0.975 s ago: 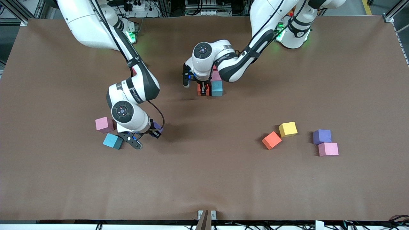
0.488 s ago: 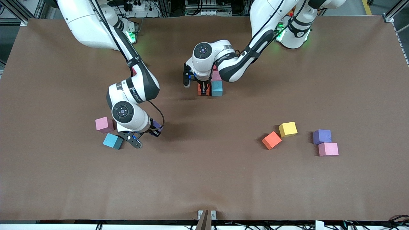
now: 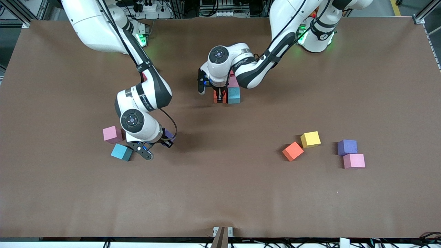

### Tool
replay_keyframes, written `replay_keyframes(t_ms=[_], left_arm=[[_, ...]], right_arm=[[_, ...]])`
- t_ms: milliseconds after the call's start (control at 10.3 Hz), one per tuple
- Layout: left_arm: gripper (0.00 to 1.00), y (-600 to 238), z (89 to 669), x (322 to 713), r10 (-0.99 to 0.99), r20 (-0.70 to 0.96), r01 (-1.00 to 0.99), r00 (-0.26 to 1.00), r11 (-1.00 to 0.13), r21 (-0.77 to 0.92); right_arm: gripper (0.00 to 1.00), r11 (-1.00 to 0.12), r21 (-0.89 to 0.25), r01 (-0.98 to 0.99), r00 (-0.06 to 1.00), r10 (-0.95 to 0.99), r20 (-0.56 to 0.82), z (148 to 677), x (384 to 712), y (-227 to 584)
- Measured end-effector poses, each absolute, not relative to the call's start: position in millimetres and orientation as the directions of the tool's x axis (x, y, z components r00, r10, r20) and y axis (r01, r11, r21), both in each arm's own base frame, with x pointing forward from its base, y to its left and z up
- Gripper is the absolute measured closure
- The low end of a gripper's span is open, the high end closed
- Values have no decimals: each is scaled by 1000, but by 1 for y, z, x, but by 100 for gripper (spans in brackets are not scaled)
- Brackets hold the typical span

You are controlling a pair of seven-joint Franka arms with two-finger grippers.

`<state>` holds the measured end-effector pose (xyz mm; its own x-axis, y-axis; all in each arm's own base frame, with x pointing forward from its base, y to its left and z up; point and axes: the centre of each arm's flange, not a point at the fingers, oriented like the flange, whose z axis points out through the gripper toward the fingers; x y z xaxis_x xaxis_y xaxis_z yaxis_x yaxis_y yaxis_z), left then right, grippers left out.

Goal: Form number 2 with 11 blocks

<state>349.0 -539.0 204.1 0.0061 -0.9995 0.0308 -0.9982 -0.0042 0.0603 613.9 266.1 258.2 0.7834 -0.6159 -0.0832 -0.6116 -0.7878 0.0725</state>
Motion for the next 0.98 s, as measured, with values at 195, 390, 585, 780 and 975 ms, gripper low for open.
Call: replay_keyframes(t_ms=[195,390,585,780,975], left_arm=[[41,-539,204,349,-1000,30,-998,6,-5,60],[41,-538,202,350,-1000,28,-998,9,-7,61],[41,-536,201,352,-1000,26,-998,11,-10,61],[41,-536,201,352,-1000,25,-998,12,-10,62],[41,-536,199,352,-1000,23,-998,13,-11,63]], right_arm=[[47,-782,72,-619,778,-623,-82,260,614,266],[47,-778,72,-624,774,-628,-82,260,613,268],[47,-769,73,-635,765,-639,-82,260,611,274],[47,-766,73,-639,762,-643,-79,261,605,285],[47,-762,73,-643,759,-647,-78,263,603,289]])
